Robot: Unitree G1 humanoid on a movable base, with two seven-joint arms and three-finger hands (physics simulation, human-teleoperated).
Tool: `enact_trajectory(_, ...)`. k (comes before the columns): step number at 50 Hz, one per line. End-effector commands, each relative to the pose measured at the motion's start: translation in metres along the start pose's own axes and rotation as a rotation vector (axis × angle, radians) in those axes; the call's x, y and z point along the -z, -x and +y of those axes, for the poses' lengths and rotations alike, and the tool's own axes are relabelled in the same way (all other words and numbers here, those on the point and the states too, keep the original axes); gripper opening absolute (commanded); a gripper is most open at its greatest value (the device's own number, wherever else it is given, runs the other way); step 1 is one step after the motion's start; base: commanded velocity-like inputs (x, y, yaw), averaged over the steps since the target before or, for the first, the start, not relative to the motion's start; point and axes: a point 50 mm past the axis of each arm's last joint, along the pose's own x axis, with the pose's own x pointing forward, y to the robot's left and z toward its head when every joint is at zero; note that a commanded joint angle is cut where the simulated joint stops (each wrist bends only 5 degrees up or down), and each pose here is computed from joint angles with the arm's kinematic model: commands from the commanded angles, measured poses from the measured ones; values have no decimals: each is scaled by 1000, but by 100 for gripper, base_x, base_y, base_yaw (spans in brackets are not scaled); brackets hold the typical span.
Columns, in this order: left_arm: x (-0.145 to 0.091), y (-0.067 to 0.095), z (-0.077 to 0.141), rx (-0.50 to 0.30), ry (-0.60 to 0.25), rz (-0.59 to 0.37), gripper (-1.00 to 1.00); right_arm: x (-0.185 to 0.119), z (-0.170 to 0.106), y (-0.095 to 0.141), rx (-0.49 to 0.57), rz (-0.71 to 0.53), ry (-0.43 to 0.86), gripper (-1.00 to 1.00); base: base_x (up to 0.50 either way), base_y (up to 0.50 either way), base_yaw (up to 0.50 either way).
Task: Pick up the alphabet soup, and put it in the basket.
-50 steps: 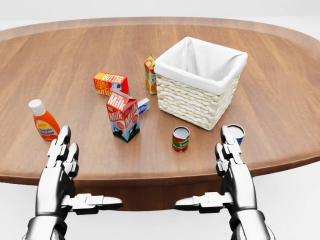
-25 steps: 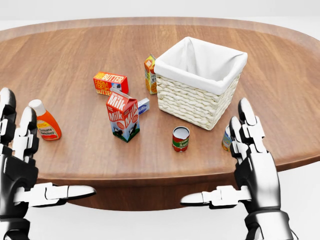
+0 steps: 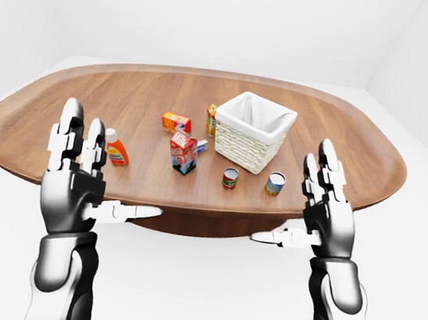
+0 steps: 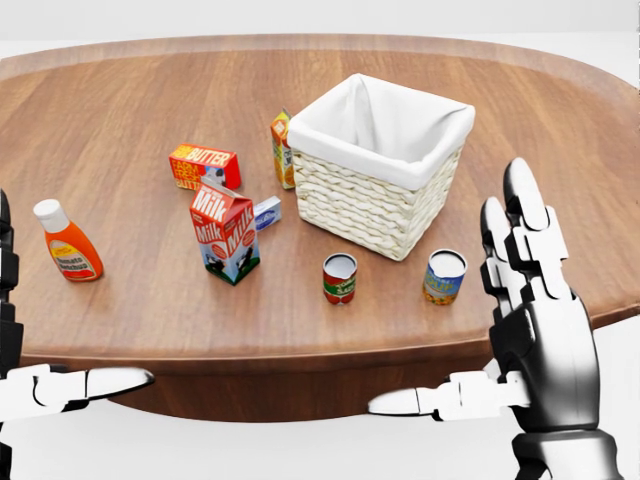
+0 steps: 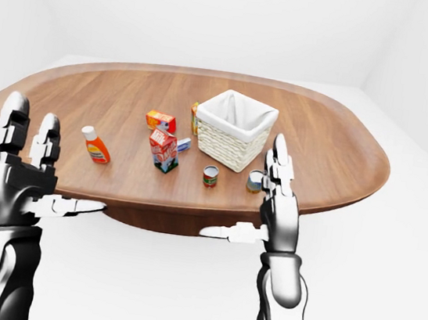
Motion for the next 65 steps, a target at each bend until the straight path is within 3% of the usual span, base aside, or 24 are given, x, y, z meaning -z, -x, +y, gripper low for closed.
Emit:
enact_trajectory(1, -5, 1, 0, 2, 5, -20, 100, -7, 0, 1, -4, -26, 7, 100, 0, -50, 0)
enact_trajectory(26, -6, 1, -1, 9, 7, -25, 100, -7, 1, 1, -7, -27, 10, 100, 0, -50, 0)
enact_trajectory(44, -6, 2, -1, 9, 7, -22, 100, -3, 3, 2, -22, -5, 26, 100, 2, -1, 0)
enact_trajectory(65, -8, 2, -1, 10, 7, -33, 100, -6, 4, 2, -23, -19, 29, 100, 48, 0, 0)
